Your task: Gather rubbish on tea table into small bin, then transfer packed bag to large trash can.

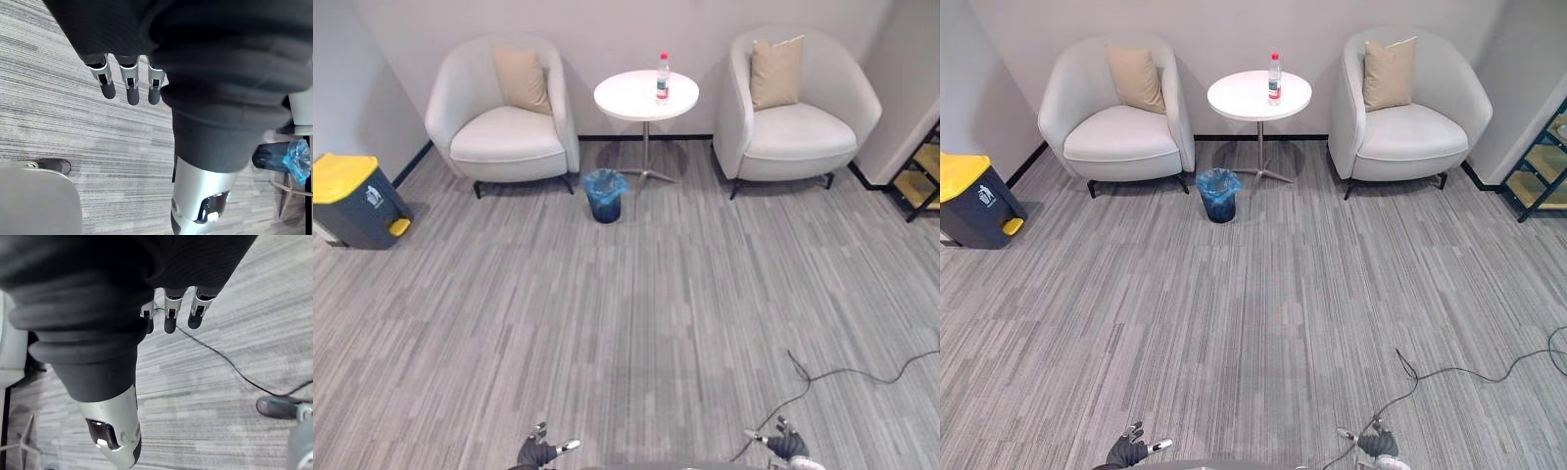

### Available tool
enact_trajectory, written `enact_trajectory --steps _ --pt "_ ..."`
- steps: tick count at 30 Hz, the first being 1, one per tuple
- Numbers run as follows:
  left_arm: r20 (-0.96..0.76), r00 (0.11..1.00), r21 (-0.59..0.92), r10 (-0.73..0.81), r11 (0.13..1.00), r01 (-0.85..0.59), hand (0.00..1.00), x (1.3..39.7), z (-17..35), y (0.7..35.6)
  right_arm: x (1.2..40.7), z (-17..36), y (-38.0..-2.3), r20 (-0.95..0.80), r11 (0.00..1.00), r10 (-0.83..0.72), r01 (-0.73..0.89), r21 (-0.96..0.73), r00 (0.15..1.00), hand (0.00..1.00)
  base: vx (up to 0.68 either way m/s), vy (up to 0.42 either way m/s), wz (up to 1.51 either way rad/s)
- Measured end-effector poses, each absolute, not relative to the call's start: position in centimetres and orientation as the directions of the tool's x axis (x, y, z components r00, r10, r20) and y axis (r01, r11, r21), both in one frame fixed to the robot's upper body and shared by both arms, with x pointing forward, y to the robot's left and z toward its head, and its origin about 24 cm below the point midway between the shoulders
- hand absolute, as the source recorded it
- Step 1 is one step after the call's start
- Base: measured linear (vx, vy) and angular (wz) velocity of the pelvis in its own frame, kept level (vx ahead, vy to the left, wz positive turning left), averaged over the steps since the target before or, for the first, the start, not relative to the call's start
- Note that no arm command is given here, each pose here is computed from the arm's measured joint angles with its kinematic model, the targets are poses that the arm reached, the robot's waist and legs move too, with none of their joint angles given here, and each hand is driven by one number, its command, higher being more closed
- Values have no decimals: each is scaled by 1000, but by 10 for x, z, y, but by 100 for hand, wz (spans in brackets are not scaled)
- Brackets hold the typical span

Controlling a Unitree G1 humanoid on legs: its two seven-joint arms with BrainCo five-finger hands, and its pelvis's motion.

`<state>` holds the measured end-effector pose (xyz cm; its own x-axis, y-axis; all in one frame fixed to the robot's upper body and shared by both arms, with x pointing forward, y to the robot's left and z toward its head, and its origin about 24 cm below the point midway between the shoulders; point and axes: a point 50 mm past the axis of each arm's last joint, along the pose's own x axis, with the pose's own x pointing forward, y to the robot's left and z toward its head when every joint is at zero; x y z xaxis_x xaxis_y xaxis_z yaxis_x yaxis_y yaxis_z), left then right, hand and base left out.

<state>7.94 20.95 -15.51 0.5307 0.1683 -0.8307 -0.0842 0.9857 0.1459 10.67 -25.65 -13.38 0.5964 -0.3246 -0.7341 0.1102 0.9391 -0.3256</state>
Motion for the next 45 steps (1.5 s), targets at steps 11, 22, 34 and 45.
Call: enact_trajectory --steps 11,22,34,45 --pt "-797 593 154 112 988 20 0 83 -148 208 116 -125 -253 -715 907 -219 -131 -399 664 0 -22 0 -6" --pt "-770 625 176 129 984 14 0 87 -141 216 121 -119 -260 -692 923 -242 -59 -381 680 0 -20 -7 -11" --pt "-710 678 248 190 969 -12 0 106 -126 239 151 -114 -248 -643 949 -256 61 -310 721 0 83 29 -14" --pt "-618 765 224 181 973 -50 0 155 -113 226 173 -103 -256 -594 940 -276 84 -331 756 0 521 -203 41"
